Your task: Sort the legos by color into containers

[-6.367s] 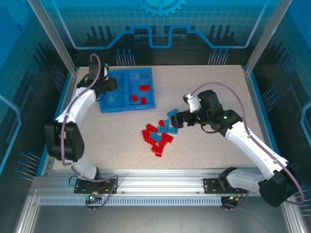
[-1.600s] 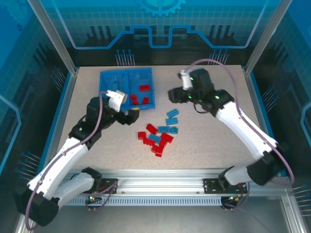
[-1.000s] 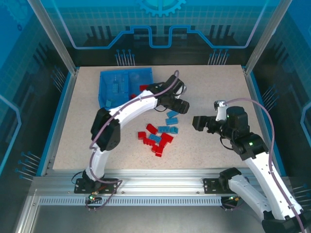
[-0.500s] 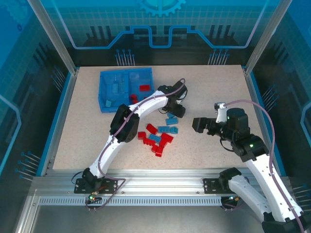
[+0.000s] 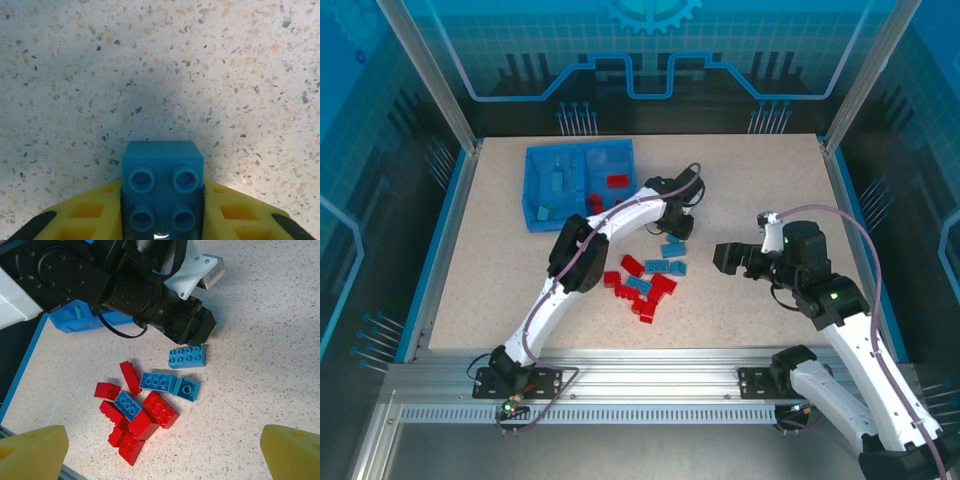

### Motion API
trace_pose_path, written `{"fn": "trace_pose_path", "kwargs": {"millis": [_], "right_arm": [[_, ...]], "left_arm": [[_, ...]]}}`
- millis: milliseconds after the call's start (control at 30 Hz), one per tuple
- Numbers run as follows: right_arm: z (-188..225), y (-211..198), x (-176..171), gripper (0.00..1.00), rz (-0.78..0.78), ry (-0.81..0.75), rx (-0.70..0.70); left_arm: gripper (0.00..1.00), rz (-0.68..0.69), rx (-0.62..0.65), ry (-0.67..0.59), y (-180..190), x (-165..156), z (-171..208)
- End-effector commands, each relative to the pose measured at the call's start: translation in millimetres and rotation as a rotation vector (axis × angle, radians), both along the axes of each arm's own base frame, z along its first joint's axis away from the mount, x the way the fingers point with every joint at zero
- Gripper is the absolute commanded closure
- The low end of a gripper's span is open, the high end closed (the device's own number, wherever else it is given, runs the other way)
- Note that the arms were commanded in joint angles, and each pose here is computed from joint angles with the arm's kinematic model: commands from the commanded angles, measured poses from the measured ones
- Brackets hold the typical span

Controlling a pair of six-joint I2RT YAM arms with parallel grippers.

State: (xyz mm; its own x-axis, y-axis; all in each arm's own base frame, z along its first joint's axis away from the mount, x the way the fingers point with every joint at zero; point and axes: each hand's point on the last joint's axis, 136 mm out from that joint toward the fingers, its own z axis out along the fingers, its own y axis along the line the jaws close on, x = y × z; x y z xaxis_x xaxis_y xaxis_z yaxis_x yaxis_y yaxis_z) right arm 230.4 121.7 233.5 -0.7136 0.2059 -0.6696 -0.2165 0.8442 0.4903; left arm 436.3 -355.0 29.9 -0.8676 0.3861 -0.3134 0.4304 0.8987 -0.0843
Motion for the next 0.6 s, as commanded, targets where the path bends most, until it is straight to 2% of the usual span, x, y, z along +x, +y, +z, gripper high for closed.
{"fn": "trace_pose_path", "kwargs": {"millis": [0,167,300,400,567], "right_arm": [[11,1,2,0.00,-0.003,-0.013,0.032],[17,2,7,0.00,-0.007,-0.025,0.037],[18,6,13,0.00,0.002,-0.024,0.045],[16,10,17,0.00,0.013,-0.014,0.051],[14,18,21,0.00,0.035,-0.002,0.059]], "left_arm": [[0.68,0.013,-0.168,-0.154,-12,9,101],[0.69,0.038,-0.274,-0.331,2,8,189],[0.70,0.126,-0.289,-0.454,37,12,231],[0.70,0.236,-0.273,-0.524,79,19,243],[0.70,0.435,-0.244,-0.523,159,27,234]]}}
